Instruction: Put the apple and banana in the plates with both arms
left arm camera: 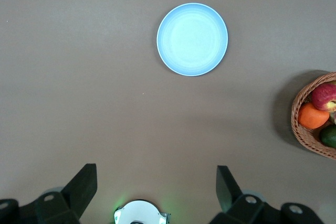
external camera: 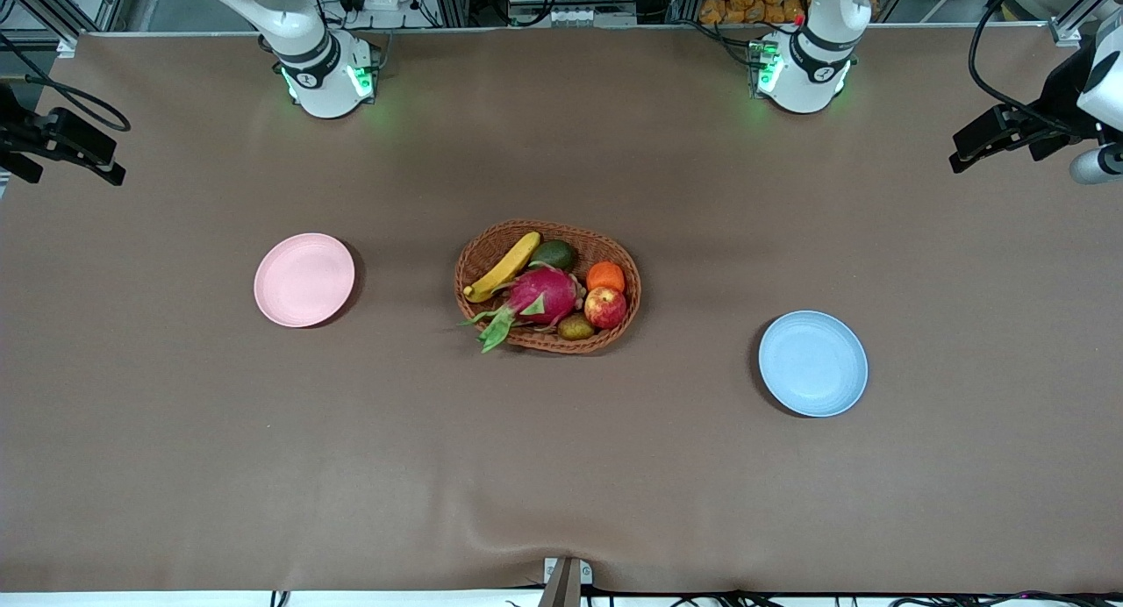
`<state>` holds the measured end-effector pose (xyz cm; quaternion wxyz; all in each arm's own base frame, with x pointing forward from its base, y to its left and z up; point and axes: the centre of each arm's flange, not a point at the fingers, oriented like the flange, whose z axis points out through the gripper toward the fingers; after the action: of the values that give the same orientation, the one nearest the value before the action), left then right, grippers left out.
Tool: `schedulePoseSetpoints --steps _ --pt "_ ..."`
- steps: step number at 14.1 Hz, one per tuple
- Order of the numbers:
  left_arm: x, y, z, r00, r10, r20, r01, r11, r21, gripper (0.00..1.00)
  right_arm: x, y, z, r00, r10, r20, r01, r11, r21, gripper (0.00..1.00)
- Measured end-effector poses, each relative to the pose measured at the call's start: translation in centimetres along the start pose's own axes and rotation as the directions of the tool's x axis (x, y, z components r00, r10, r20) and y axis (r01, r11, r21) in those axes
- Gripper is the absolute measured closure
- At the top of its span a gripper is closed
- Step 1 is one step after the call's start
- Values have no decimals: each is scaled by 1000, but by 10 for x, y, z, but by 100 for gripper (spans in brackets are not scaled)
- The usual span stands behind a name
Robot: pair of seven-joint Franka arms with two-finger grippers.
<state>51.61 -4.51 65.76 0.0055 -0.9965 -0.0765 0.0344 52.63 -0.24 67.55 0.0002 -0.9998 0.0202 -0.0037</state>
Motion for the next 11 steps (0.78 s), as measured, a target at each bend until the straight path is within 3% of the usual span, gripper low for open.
schedulePoseSetpoints --steps 11 --pt "1 -3 -5 1000 -5 -9 5 1000 -3 0 0 2 0 1000 3 0 -3 1000 0 0"
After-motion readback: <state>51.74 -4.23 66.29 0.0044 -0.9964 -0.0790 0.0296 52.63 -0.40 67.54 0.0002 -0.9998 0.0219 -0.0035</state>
